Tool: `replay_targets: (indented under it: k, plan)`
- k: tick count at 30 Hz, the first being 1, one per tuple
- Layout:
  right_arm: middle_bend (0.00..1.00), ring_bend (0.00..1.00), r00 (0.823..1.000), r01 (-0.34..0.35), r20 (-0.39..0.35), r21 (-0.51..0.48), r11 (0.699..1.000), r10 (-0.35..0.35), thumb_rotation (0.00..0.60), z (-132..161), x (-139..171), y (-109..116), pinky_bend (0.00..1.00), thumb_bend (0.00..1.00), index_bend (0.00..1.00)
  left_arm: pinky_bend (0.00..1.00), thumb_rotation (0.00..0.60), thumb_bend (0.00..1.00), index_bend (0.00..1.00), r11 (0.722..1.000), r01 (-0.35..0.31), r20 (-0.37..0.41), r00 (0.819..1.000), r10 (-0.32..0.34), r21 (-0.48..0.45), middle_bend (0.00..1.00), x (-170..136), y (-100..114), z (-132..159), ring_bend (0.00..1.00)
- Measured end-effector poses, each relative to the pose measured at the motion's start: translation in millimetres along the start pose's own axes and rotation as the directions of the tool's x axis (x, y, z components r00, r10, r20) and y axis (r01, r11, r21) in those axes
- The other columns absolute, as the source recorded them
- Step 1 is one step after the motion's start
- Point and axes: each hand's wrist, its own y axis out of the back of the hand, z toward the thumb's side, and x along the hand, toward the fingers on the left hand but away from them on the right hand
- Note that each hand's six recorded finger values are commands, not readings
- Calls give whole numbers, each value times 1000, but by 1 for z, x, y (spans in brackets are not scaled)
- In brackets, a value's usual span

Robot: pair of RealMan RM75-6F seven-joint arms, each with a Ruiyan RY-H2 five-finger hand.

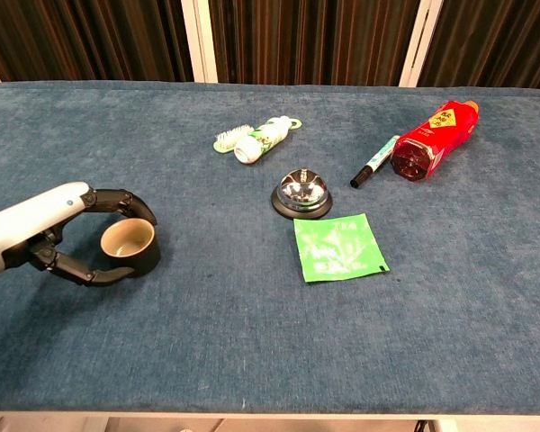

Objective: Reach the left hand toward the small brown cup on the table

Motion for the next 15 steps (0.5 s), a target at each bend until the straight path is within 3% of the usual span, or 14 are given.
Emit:
replay_targets:
  k: [9, 15]
  plan:
    - [138, 109, 1000, 1, 0, -2, 1000, -1, 600, 0, 0, 0, 106, 203, 207, 109, 600, 332, 407, 999, -35, 17, 999, 35, 20, 419, -2, 23, 4, 130]
    - [138, 109, 1000, 0, 1, -1, 1000, 0, 600, 0, 0, 0, 106, 203, 208, 111, 600, 332, 407, 997, -47, 41, 998, 44, 68, 419, 0, 56, 14, 131]
